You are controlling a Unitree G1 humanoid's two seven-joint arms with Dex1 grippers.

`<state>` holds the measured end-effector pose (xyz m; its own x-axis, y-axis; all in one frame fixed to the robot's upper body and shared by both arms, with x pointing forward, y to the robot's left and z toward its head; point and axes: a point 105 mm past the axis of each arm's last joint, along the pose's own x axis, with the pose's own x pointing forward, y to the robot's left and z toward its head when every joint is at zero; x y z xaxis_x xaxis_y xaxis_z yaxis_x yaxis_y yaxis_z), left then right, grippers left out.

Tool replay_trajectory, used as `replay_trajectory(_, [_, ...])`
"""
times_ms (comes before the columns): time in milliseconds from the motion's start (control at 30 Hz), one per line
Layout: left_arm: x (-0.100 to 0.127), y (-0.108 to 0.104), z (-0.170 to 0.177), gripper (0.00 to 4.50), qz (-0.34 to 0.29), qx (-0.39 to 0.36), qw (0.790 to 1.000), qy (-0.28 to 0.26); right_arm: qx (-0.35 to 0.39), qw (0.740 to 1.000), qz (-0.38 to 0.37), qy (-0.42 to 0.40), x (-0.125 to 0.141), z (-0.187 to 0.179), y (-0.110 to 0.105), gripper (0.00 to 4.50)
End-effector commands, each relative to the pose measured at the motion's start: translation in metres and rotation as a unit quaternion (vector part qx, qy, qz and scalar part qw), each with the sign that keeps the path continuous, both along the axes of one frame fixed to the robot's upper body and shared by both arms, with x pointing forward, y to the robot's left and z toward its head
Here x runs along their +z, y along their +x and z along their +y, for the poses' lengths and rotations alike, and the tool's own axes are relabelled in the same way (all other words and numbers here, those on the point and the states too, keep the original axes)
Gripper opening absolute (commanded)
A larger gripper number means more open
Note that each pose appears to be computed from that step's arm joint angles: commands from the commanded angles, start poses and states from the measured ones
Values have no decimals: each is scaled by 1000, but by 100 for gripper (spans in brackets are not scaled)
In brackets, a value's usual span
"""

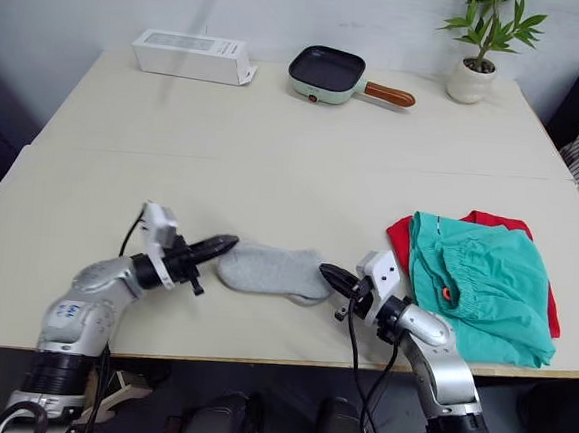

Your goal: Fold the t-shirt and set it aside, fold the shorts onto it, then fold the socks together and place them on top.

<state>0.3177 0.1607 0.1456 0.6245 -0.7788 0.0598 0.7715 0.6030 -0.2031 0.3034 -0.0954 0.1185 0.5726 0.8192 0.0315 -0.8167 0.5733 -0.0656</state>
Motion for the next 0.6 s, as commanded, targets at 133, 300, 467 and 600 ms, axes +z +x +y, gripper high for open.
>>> replay_trajectory(133, [0, -18, 26, 183, 179, -23, 982, 48, 99, 993, -37, -44, 7, 40, 1, 0])
replay_trajectory(300, [-16, -9, 26, 342, 302, -1, 952, 47, 140, 985, -26, -102, -21, 50, 6, 0])
replay_trajectory(467, [-32, -14, 0, 342, 359, -40, 930, 68, 134, 983, -12, -123, -33, 48, 17, 0])
replay_trajectory(600, [-39, -16, -17, 342, 374, -66, 921, 84, 134, 983, -7, -127, -36, 46, 18, 0])
